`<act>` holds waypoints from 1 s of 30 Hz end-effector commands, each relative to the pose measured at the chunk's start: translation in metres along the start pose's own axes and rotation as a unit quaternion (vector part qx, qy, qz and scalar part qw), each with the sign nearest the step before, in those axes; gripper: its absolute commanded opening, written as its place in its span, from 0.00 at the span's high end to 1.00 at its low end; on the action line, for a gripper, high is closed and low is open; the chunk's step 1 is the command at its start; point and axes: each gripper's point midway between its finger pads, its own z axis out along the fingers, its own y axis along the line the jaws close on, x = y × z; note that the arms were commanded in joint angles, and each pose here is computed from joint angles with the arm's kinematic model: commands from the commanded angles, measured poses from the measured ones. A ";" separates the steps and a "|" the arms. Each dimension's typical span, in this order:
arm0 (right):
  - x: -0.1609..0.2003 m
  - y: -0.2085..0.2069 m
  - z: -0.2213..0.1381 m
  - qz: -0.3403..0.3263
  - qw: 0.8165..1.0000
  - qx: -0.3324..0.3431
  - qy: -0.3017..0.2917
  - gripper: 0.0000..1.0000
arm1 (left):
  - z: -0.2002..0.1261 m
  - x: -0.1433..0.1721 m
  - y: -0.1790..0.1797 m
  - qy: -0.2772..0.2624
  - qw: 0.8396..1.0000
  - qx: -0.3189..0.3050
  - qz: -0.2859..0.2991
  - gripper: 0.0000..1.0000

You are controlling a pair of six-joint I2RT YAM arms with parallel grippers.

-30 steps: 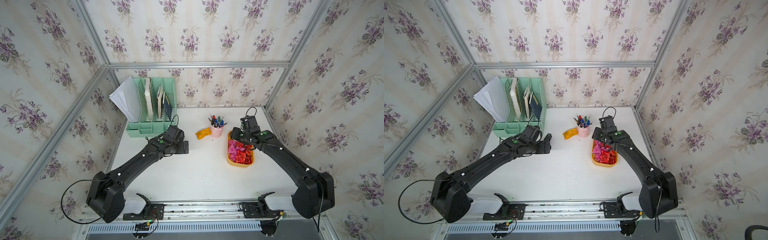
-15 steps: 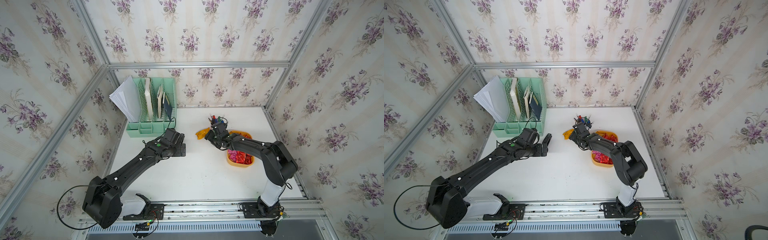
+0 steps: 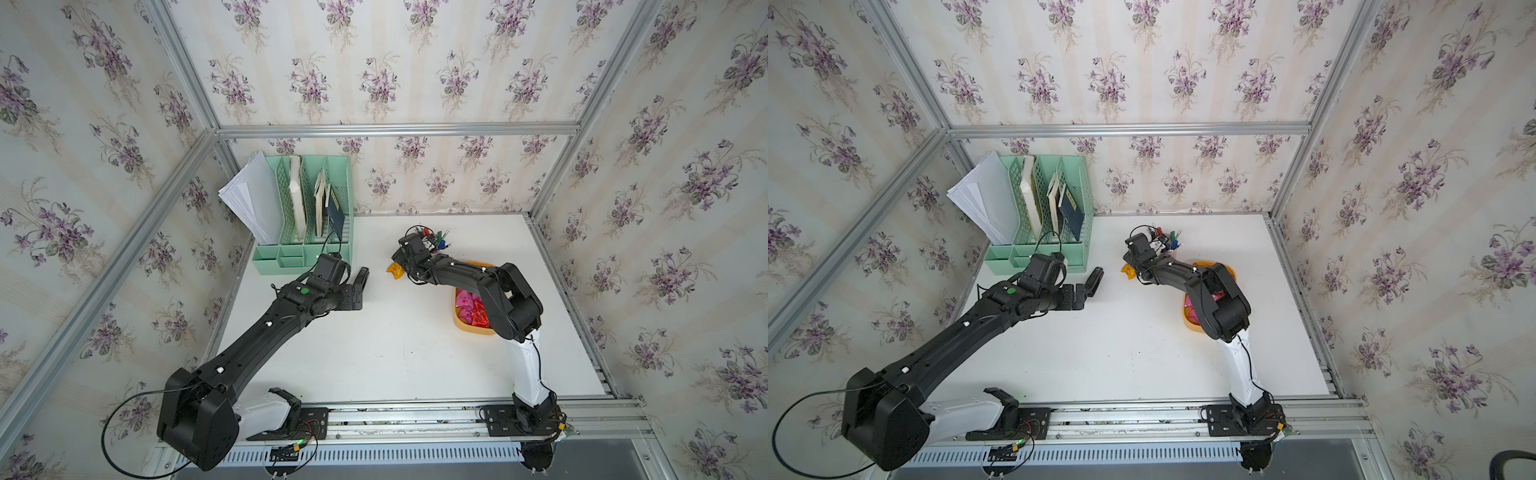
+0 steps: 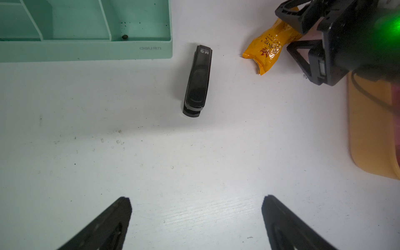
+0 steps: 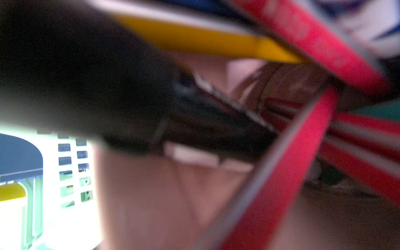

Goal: Put the tea bags into the storage box
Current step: Pick up the tea bag from the center of the board.

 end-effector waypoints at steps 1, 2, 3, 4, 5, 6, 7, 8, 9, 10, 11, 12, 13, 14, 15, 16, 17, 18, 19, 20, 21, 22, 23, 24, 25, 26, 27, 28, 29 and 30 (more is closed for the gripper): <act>0.018 -0.022 0.010 0.005 0.999 0.040 0.035 0.28 | -0.001 0.004 0.005 0.013 1.000 -0.003 0.005 0.01; 0.020 -0.020 0.011 0.003 0.998 0.039 0.039 0.29 | -0.001 0.004 0.005 0.013 1.000 -0.003 0.006 0.01; 0.022 -0.018 0.012 -0.003 0.998 0.038 0.041 0.32 | -0.001 0.004 0.005 0.015 1.000 -0.003 0.006 0.01; 0.023 -0.016 0.011 -0.012 0.998 0.037 0.042 0.34 | -0.001 0.003 0.006 0.016 1.000 -0.004 0.006 0.01; 0.024 -0.012 0.010 -0.019 0.998 0.034 0.041 0.36 | -0.001 0.003 0.006 0.016 1.000 -0.004 0.005 0.01; 0.025 -0.010 0.008 -0.028 0.998 0.032 0.040 0.41 | -0.001 0.003 0.006 0.016 1.000 -0.004 0.004 0.01; 0.026 -0.008 0.005 -0.035 0.998 0.031 0.039 0.47 | -0.001 0.003 0.006 0.016 1.000 -0.004 0.002 0.01; 0.025 -0.006 0.003 -0.040 0.998 0.030 0.038 0.53 | -0.001 0.004 0.006 0.016 1.000 -0.004 0.001 0.01; 0.026 -0.007 0.002 -0.044 0.998 0.032 0.039 0.59 | 0.000 0.005 0.007 0.017 1.000 -0.004 -0.002 0.01; 0.025 -0.006 0.000 -0.047 0.998 0.032 0.039 0.63 | 0.000 0.005 0.007 0.017 1.000 -0.004 -0.005 0.01; 0.025 -0.007 0.000 -0.051 0.997 0.033 0.040 0.67 | 0.001 0.007 0.007 0.018 1.000 -0.004 -0.007 0.01; 0.025 -0.007 -0.001 -0.056 0.997 0.034 0.041 0.73 | 0.002 0.008 0.007 0.020 1.000 -0.004 -0.010 0.01; 0.025 -0.007 -0.002 -0.060 0.997 0.034 0.043 0.78 | 0.001 0.008 0.007 0.020 1.000 -0.003 -0.013 0.01; 0.024 -0.006 -0.004 -0.062 0.997 0.033 0.043 0.82 | 0.001 0.009 0.007 0.021 1.000 -0.002 -0.016 0.01; 0.024 -0.004 -0.006 -0.066 0.996 0.030 0.045 0.88 | 0.001 0.010 0.007 0.021 1.000 -0.001 -0.019 0.01; 0.024 -0.002 -0.009 -0.069 0.996 0.027 0.046 0.92 | 0.000 0.010 0.007 0.020 1.000 -0.001 -0.022 0.01; 0.022 0.000 -0.012 -0.071 0.996 0.024 0.045 0.95 | -0.001 0.010 0.008 0.019 1.000 -0.001 -0.023 0.01; 0.019 0.003 -0.015 -0.075 0.996 0.020 0.041 0.96 | -0.002 0.011 0.008 0.017 1.000 -0.002 -0.025 0.01; 0.017 0.005 -0.019 -0.077 0.996 0.019 0.037 0.96 | -0.003 0.011 0.009 0.015 1.000 -0.002 -0.027 0.01; 0.013 0.006 -0.023 -0.079 0.996 0.018 0.034 0.96 | -0.004 0.011 0.009 0.013 1.000 -0.002 -0.028 0.01; 0.009 0.009 -0.028 -0.080 0.996 0.014 0.029 0.97 | -0.005 0.011 0.010 0.011 0.999 -0.002 -0.030 0.01; 0.006 0.013 -0.033 -0.083 0.996 0.007 0.025 0.97 | -0.006 0.012 0.011 0.009 0.999 -0.003 -0.032 0.01; 0.004 0.017 -0.038 -0.087 0.996 0.000 0.023 0.98 | -0.007 0.012 0.011 0.007 0.999 -0.004 -0.034 0.01; 0.002 0.023 -0.042 -0.091 0.996 -0.012 0.023 0.98 | -0.008 0.013 0.011 0.007 0.999 -0.004 -0.035 0.01; 0.000 0.029 -0.047 -0.095 0.995 -0.022 0.025 0.99 | -0.009 0.014 0.012 0.006 0.999 -0.003 -0.038 0.01; 0.000 0.034 -0.050 -0.098 0.994 -0.030 0.029 0.99 | -0.009 0.015 0.012 0.007 0.999 -0.003 -0.039 0.01; -0.001 0.039 -0.054 -0.102 0.994 -0.039 0.033 0.99 | -0.009 0.016 0.012 0.007 0.999 -0.003 -0.040 0.01; -0.002 0.043 -0.059 -0.105 0.993 -0.045 0.036 1.00 | -0.010 0.016 0.012 0.007 0.999 -0.003 -0.043 0.01; -0.002 0.046 -0.063 -0.109 0.992 -0.050 0.039 1.00 | -0.011 0.016 0.013 0.007 0.999 -0.003 -0.044 0.01; -0.003 0.050 -0.068 -0.112 0.991 -0.058 0.041 1.00 | -0.011 0.016 0.013 0.005 0.999 -0.002 -0.046 0.01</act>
